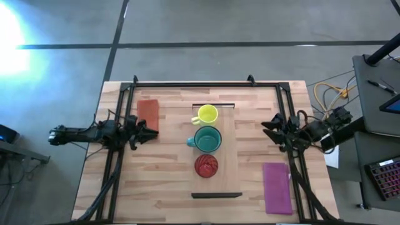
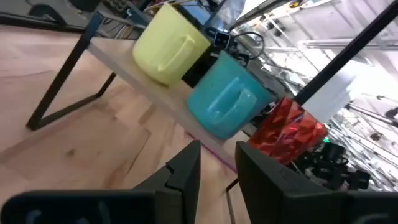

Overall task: Stack small to large cups/mugs on shelf
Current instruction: Return to Home Position

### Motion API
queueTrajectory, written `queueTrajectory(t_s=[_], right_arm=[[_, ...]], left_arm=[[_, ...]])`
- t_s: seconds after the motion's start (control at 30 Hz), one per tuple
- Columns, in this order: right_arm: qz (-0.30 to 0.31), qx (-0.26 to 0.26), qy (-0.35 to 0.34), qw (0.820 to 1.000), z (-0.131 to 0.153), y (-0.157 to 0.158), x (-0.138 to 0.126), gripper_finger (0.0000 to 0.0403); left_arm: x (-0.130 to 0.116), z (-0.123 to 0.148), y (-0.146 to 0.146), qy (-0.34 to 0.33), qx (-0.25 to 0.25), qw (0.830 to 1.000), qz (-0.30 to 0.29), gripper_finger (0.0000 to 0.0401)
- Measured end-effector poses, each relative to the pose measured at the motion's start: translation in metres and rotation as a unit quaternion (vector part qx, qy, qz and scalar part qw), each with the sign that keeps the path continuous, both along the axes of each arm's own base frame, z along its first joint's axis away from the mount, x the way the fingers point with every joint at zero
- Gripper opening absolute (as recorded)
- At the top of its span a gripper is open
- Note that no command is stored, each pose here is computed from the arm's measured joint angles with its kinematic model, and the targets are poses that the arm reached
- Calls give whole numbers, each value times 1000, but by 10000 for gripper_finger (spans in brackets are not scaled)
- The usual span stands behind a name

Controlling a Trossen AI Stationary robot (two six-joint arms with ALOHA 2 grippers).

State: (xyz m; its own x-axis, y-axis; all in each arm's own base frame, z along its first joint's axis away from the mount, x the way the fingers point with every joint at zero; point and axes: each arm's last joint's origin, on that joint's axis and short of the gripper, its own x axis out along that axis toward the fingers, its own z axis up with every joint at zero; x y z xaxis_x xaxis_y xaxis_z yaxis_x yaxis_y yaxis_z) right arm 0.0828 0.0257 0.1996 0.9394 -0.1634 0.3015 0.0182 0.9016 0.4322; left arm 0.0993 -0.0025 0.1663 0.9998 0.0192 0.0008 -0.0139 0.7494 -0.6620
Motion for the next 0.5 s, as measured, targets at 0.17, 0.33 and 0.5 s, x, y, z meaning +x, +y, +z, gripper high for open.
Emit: queueTrajectory(t_s=[0.17, 0.33, 0.5], right_arm=[[-24, 30, 39, 999, -8, -1, 2, 196], [-24, 18, 73, 997, -15, 0, 4, 196], [-24, 9, 87, 996, -18, 0, 4, 196]], left_arm=[[2, -2, 1, 13, 0, 1000, 14, 86], [4, -5, 1, 32, 1, 999, 13, 86], [6, -8, 1, 49, 2, 999, 14, 86]])
